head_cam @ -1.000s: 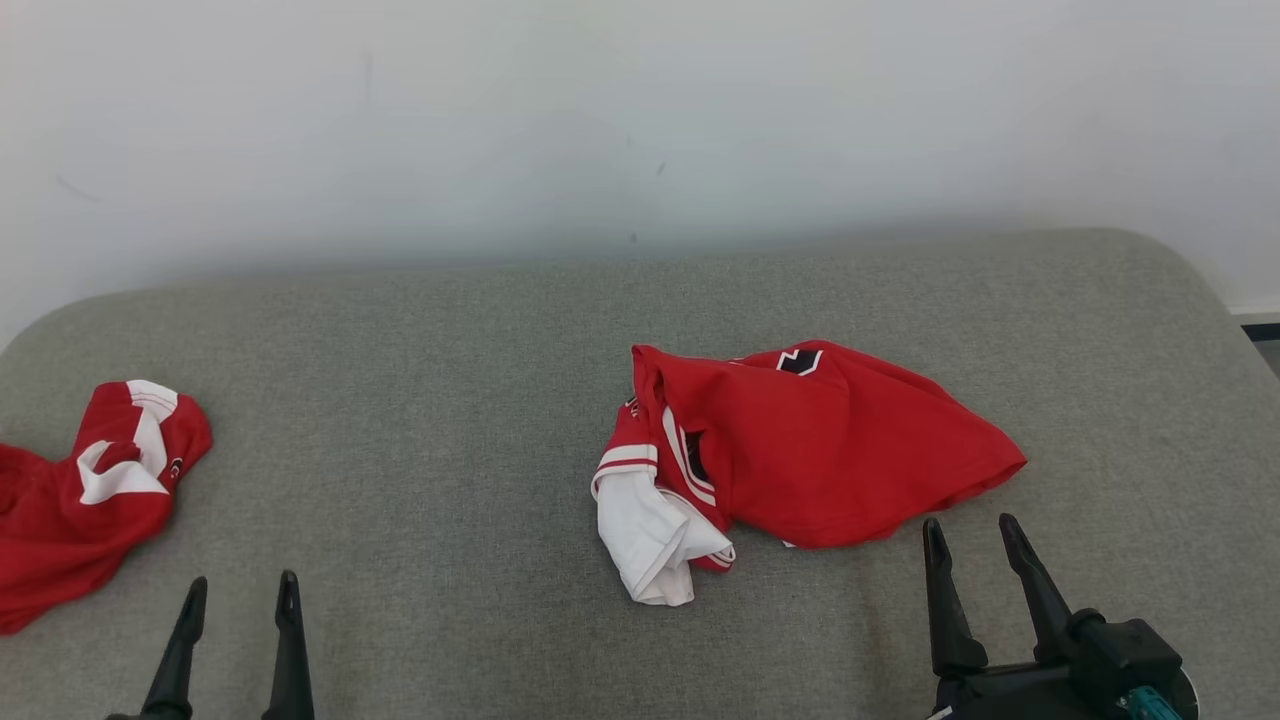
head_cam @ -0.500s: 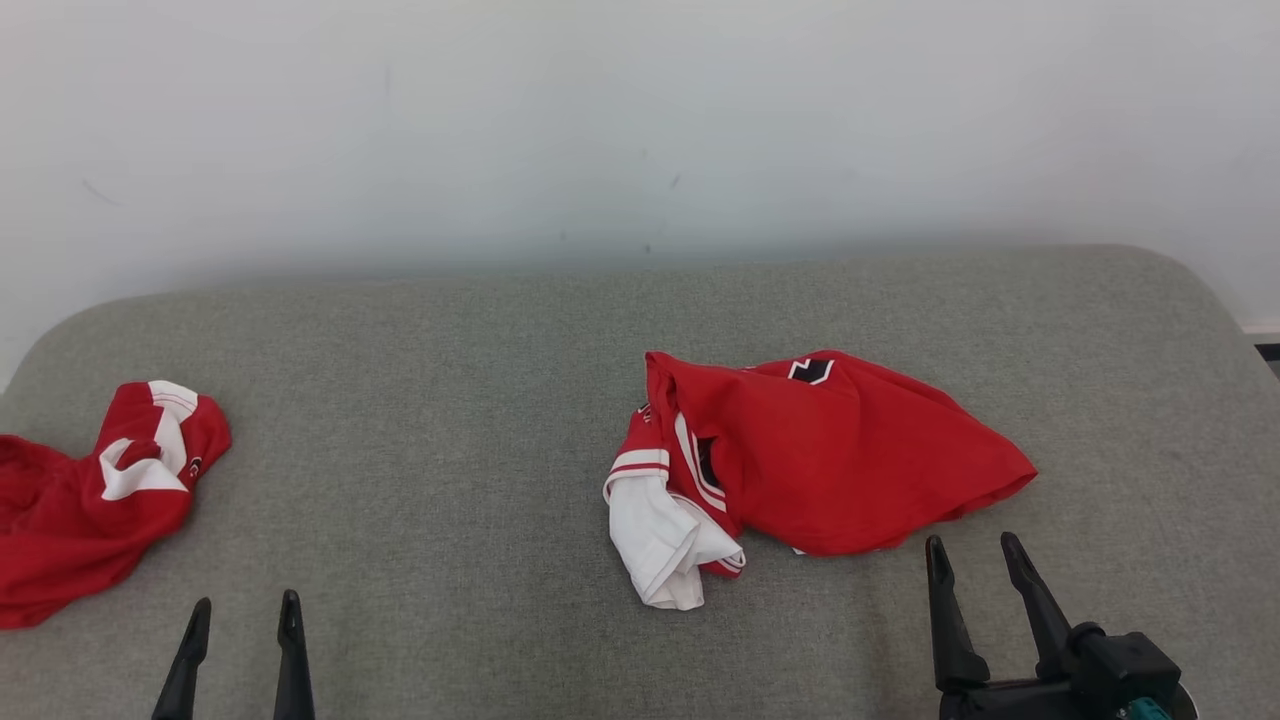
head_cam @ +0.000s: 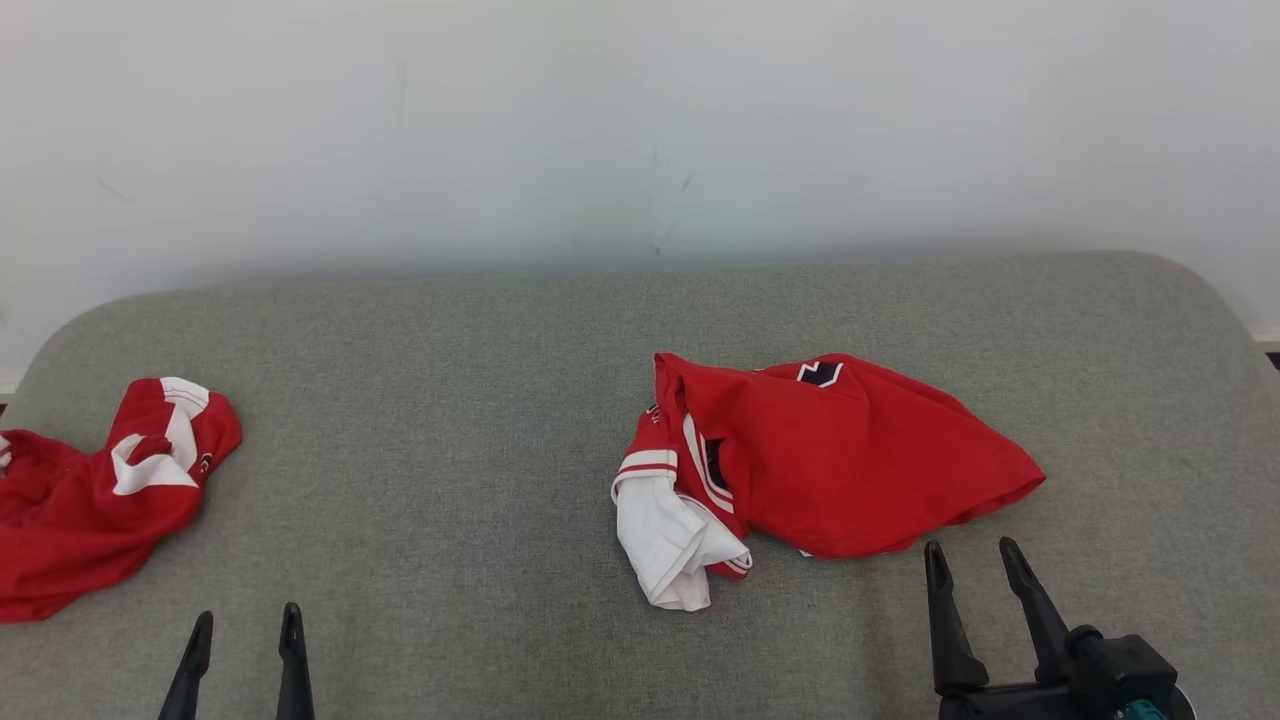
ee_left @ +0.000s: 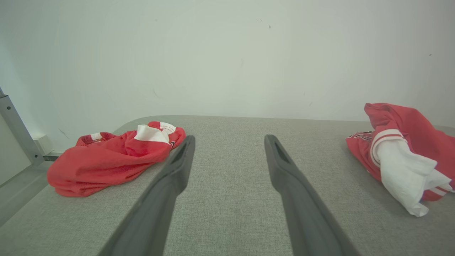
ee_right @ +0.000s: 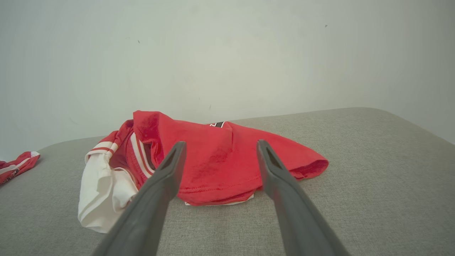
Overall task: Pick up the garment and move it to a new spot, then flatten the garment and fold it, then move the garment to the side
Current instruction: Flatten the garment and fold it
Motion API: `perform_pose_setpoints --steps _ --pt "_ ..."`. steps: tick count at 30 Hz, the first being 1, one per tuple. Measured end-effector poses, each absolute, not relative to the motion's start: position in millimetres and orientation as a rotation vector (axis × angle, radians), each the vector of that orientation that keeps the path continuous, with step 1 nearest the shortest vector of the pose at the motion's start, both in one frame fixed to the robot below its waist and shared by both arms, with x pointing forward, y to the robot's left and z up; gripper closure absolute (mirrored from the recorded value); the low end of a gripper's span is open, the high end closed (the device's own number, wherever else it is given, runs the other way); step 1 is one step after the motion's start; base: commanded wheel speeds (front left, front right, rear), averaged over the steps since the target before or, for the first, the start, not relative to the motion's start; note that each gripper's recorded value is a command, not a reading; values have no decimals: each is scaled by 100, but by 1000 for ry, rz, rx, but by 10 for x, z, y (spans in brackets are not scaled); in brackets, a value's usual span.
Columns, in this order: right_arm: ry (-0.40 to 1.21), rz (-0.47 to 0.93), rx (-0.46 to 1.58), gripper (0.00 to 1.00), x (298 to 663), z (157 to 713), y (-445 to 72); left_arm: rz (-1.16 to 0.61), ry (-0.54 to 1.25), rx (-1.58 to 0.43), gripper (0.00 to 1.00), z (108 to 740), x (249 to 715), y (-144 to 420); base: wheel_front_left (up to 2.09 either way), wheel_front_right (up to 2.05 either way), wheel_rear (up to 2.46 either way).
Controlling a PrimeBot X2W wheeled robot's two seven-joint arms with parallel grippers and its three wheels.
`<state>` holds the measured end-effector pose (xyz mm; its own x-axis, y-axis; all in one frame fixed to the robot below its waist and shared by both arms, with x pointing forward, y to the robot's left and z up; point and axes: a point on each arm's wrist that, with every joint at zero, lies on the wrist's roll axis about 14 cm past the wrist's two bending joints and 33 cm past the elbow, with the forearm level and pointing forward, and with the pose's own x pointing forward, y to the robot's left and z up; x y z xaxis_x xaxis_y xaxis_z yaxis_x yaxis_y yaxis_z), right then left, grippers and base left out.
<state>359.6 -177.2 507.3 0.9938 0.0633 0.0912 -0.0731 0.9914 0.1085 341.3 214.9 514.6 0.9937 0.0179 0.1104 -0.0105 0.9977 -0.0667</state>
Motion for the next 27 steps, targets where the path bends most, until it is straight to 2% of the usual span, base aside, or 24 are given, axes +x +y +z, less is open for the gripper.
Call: perform_pose_setpoints --steps 27 --pt "-77 64 111 0 3575 5038 -1784 9 -110 -72 0 5138 3427 2117 0 0 0"
